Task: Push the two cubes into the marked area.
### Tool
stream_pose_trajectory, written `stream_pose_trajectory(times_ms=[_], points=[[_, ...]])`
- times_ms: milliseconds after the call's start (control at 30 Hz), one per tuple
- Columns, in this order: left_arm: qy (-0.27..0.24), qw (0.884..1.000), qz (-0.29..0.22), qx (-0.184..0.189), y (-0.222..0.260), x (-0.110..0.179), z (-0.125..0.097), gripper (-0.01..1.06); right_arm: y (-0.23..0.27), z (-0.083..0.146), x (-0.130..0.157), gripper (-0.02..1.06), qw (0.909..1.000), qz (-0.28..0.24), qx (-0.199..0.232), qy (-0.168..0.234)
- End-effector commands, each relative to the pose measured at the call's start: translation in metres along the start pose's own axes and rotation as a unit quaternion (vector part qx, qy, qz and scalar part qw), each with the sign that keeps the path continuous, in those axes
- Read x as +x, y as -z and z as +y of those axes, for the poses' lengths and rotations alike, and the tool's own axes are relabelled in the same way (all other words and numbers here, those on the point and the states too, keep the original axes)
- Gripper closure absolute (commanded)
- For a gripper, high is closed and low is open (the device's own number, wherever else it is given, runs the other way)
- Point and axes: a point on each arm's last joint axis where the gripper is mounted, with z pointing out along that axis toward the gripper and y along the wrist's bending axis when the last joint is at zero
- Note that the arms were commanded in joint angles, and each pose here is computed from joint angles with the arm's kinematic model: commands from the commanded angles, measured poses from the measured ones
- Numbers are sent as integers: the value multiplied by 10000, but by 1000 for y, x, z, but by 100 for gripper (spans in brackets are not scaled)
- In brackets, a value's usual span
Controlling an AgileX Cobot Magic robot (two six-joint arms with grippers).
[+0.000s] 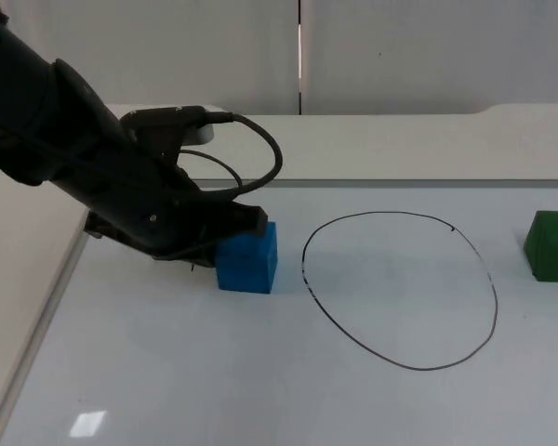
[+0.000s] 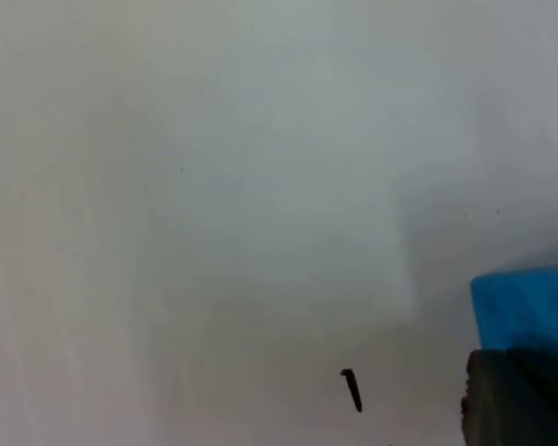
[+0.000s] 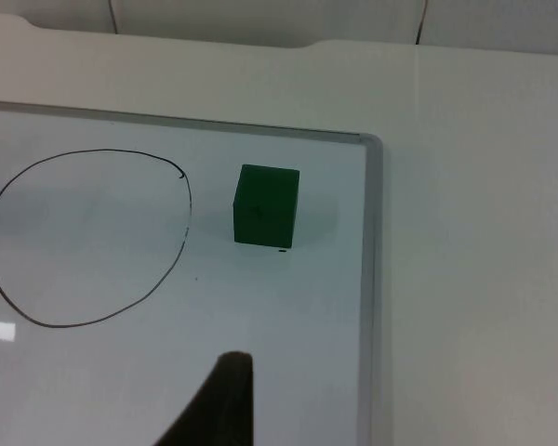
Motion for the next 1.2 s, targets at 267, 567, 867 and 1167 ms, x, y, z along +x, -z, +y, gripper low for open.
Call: stream_pose_trajectory(times_ms=[267, 567, 867, 1167], points=[[-47, 10000, -33, 57, -3, 2, -14, 105, -1, 0, 2, -1, 10000, 19, 25, 6], [-75, 9999, -37, 72, -5, 3, -19, 105, -1, 0, 2, -1, 10000, 19, 25, 6], [-75, 9999, -36, 118, -5, 5, -27, 105, -1, 0, 2, -1, 10000, 19, 25, 6], [-2, 9999, -36, 163, -6, 7, -33, 105, -1, 0, 2, -1, 10000, 19, 25, 6]])
